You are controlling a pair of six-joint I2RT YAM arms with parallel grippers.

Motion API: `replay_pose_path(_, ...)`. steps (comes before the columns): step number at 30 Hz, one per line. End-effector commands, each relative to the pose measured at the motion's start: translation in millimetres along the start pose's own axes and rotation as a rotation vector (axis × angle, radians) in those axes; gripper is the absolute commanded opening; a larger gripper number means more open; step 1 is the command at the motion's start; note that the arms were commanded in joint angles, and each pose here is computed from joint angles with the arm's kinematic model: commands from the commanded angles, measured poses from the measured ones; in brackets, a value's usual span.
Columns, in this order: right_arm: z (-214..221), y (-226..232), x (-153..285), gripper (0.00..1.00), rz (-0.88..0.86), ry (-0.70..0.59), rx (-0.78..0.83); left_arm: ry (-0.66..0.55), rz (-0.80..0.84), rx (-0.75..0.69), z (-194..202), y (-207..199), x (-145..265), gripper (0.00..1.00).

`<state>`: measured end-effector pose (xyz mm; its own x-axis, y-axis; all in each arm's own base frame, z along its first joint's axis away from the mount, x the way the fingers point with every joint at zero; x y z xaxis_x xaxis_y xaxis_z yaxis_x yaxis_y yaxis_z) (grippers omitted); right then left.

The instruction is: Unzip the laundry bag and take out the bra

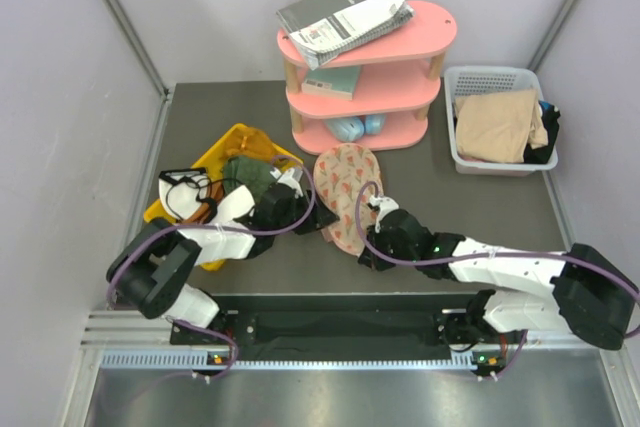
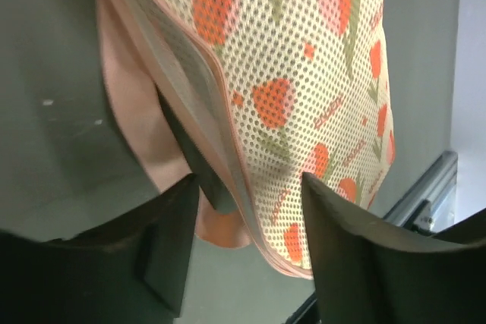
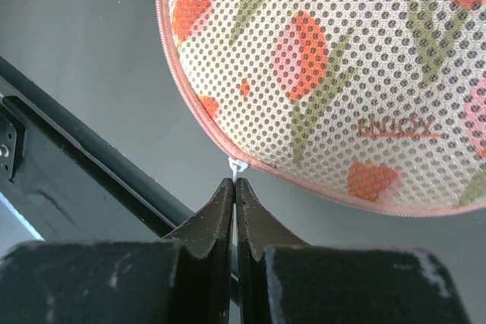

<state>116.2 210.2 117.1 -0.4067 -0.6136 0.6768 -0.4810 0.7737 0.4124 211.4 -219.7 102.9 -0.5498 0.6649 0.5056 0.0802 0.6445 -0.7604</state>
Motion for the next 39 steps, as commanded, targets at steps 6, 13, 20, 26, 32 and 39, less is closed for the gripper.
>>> replay_pose_path(6,-28,31,-18,0.0,-0.139,-0.05,0.02,-0.113,-0.033,0.03,-1,-2,43,0.67)
replay_pose_path(13,-38,50,-32,0.0,-0.192,-0.049,0.055,-0.082,0.01,0.11,22,4,53,0.67)
replay_pose_path(20,-41,58,-39,0.0,-0.21,-0.046,0.068,-0.071,0.04,0.126,28,4,48,0.63)
replay_pose_path(26,-41,58,-39,0.0,-0.204,-0.045,0.066,-0.077,0.037,0.128,28,6,42,0.28)
replay_pose_path(32,-37,54,-39,0.0,-0.181,-0.033,0.067,-0.088,0.038,0.117,24,2,38,0.0)
replay_pose_path(39,-33,49,-36,0.0,-0.15,-0.022,0.065,-0.101,0.015,0.093,21,3,38,0.0)
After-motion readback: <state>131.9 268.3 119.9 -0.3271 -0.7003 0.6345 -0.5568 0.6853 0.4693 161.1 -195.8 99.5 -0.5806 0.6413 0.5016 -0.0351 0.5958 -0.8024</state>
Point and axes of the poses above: each gripper's point midway between its finger pads, its own x axis back along the fingers, its own y axis along the line the jaws close on, z = x × y, the point moved 9 cm from there along x, back along the fingers, and after that the axes turned 5 degrees about x, right-handed, at the moved point
